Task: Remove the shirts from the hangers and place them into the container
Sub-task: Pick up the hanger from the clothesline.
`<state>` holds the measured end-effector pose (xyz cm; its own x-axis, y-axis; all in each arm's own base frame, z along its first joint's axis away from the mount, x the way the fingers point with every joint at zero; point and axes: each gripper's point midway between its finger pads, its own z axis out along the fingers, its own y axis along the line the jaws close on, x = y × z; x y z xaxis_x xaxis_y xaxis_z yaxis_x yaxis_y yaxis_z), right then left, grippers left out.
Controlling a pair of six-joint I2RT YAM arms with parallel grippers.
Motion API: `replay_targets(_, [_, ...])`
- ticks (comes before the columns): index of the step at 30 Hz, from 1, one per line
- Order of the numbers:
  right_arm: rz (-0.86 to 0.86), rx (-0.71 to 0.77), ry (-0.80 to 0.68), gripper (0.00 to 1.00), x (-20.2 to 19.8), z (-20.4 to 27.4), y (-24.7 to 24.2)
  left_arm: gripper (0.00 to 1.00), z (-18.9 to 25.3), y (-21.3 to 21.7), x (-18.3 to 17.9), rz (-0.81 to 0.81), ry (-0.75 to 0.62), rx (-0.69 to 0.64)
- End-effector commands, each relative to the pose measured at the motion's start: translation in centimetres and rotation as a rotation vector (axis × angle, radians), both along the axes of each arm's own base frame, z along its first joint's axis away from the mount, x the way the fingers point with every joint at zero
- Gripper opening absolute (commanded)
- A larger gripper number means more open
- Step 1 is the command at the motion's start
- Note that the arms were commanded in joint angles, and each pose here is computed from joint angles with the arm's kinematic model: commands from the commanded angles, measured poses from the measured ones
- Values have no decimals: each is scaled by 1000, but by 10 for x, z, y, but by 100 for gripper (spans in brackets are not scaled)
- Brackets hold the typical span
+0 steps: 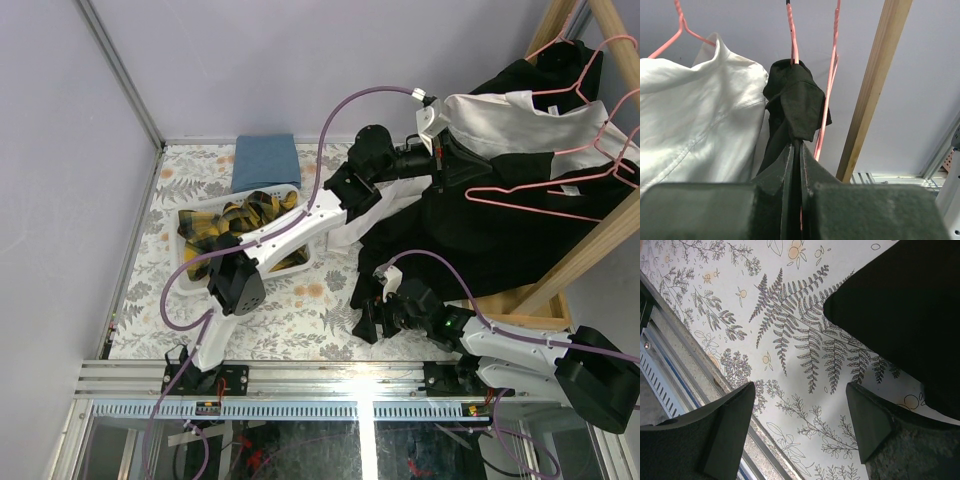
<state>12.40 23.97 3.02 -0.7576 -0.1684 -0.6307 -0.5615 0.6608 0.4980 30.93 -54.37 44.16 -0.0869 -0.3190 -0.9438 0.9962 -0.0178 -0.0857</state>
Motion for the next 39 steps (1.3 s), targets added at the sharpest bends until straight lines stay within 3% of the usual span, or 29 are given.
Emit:
replay_targets(1, [3,-39,47,81,-8,-9,-6,0,21,13,-9,6,-23,-58])
replay_targets(8, [-3,-40,47,81,-8,-9,-7,0,76,18,-12,58,-66,-164])
replay_targets(19, [-6,-43,47,81,-7,-10,-7,0,107,35,-17,97,-85,-286])
replay_targets(22, [-10,-43,48,81,-7,-10,-7,0,96,31,-16,93,-77,-222])
replay_targets(25, [-11,-45,48,81,-7,-10,-8,1,56,18,-4,119,-33,-63])
replay_targets(30, [-7,-44,47,81,-7,-10,-7,14,-10,9,2,112,40,128])
replay_targets(34, [-7,-47,48,81,-7,-10,-7,20,-29,5,5,115,55,191])
replay_targets(39, [-8,-48,50,81,-7,-10,-7,25,-17,2,7,107,29,163])
